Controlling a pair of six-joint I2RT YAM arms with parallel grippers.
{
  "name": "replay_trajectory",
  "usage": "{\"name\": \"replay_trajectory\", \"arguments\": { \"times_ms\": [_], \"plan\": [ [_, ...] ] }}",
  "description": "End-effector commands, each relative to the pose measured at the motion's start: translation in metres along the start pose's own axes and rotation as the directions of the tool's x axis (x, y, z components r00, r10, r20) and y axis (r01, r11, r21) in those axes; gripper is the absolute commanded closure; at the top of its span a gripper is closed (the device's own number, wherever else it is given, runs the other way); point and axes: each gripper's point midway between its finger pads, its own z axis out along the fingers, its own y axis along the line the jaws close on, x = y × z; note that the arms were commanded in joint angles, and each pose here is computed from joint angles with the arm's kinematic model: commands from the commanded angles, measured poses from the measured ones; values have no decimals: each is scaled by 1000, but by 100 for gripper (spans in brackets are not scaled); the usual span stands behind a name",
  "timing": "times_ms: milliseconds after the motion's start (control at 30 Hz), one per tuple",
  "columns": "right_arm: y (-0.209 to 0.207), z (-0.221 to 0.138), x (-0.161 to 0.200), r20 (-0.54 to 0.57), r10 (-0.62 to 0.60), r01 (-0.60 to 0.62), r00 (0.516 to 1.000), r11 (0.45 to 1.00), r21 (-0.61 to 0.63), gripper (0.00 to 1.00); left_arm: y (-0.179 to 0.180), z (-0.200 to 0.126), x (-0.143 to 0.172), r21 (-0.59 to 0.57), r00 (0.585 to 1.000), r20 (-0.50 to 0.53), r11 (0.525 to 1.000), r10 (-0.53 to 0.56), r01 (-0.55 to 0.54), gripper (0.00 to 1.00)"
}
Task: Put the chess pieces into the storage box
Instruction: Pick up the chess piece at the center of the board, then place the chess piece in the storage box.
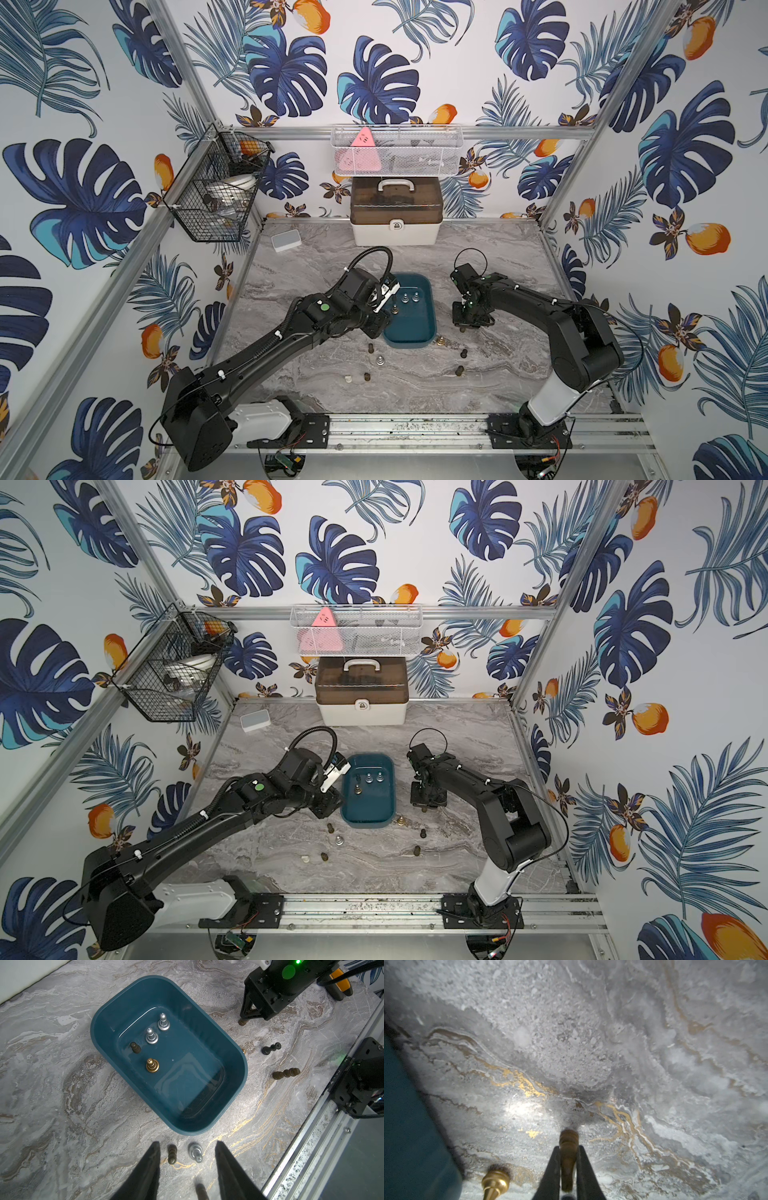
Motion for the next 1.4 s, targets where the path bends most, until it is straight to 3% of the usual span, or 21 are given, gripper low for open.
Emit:
{"name": "replay_trajectory", "arguments": {
  "times_ms": [0,533,800,1033,1367],
  "plan": [
    [-1,-1,-2,16,-8,8,1000,1000,6,90,2,-1,-1,-10,1000,2,1000,9,-9,52],
    [17,-52,-20,85,-48,51,995,998,-32,100,6,-3,-3,-34,1000,7,999,-7,8,52],
    [97,-116,-24,208,-203,224,957,971,-81,100,14,-2,0,-63,1000,-6,998,-26,26,53],
    [156,-93,-18,161,-309,328,937,939,-106,100,20,-3,2,-88,999,-13,995,-36,34,53],
    [180,-39,-29,102,-359,366,928,929,-51,100,23,0,6,-101,999,-36,994,-39,35,53]
  ]
}}
